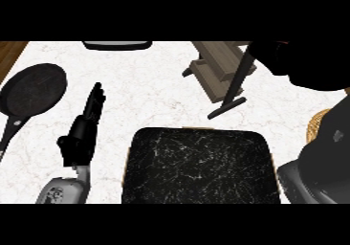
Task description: Pick the cupcake from the tray and place it in the tiered basket
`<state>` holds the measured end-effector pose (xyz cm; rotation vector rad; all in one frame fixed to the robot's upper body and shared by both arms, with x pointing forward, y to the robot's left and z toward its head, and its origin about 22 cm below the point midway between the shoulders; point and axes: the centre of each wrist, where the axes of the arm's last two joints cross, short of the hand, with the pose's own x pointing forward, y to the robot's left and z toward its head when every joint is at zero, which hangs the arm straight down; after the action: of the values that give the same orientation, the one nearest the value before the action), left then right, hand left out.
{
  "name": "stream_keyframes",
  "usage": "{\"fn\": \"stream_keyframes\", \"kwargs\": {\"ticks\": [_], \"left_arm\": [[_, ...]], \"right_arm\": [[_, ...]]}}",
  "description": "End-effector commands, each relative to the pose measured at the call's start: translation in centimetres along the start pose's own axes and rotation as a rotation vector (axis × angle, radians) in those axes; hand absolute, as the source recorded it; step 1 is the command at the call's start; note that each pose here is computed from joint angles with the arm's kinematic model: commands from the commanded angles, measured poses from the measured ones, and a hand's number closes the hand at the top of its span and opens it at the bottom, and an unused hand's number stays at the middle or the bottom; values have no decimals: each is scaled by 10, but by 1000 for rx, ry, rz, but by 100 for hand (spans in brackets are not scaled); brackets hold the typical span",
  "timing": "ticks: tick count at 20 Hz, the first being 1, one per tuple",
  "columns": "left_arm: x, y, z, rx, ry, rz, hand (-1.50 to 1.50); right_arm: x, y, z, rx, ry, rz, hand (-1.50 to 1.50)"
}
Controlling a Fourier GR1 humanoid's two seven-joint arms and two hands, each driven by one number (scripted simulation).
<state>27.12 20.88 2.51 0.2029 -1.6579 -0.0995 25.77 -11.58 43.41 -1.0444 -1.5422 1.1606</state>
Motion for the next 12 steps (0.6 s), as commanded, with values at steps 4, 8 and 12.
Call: {"fn": "stream_keyframes", "kwargs": {"ticks": [4,8,12], "left_arm": [[10,-9,0,-28,-3,9,0],[1,-15,4,-23,-2,1,0],[9,-23,15,-31,-10,21,0]], "right_arm": [[22,-48,-29,44,91,-111,150],[27,-34,-49,19,136,-105,150],[2,-39,-64,5,173,-42,150]]}}
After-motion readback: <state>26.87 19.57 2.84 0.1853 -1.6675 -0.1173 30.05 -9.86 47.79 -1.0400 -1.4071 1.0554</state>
